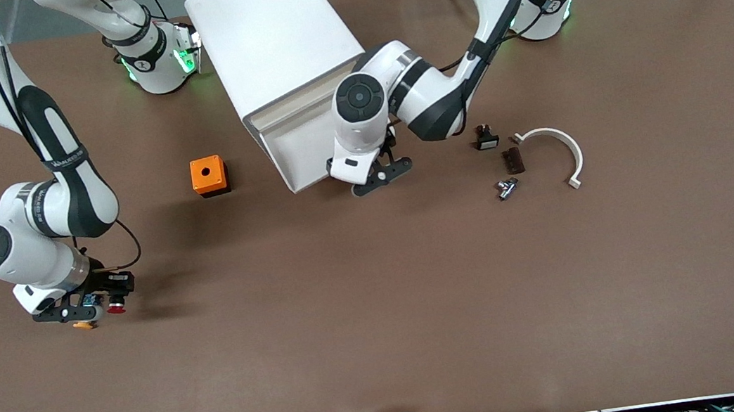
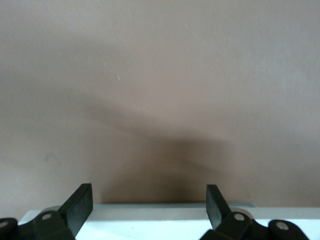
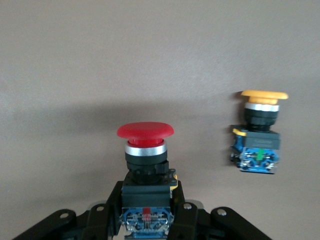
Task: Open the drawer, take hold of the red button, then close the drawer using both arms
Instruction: 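Push the drawer shut with the left gripper while the right gripper carries the button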
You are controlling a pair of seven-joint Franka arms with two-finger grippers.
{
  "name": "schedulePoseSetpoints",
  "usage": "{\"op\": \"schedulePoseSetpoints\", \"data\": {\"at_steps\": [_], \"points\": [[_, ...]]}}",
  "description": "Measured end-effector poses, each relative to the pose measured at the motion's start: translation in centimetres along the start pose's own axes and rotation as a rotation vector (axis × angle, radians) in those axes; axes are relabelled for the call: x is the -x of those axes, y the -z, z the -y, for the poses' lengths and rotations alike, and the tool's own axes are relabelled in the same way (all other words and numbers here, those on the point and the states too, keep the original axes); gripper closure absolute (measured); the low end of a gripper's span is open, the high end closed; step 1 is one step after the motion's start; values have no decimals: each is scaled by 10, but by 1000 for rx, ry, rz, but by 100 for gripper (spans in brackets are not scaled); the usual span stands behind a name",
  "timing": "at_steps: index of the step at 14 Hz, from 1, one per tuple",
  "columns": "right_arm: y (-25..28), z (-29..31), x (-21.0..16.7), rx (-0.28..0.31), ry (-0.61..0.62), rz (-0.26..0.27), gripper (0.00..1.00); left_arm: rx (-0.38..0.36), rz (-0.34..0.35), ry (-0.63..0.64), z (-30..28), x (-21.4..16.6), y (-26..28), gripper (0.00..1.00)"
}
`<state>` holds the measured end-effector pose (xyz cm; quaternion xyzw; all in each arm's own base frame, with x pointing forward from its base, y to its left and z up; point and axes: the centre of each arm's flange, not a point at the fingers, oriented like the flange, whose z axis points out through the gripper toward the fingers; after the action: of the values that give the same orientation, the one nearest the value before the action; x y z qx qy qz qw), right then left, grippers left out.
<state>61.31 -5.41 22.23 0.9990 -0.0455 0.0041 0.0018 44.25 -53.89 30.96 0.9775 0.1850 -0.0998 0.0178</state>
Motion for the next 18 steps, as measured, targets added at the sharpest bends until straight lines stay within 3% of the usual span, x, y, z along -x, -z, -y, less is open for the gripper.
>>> {"op": "schedulePoseSetpoints", "data": {"at_steps": [7,11,15,18], "points": [[-17,6,2,-13,1,14,59,-32,87,-61,-20,74,-40,0],[-22,5,0,-11,3,8,59,-30,108,-56,-22,79,-44,0],[-25,4,-2,-11,2,9,59,-19,192,-19,-24,92,-52,0],[-27,4,-3,-12,-1,10,59,-16,206,-6,-24,90,-53,0]]}}
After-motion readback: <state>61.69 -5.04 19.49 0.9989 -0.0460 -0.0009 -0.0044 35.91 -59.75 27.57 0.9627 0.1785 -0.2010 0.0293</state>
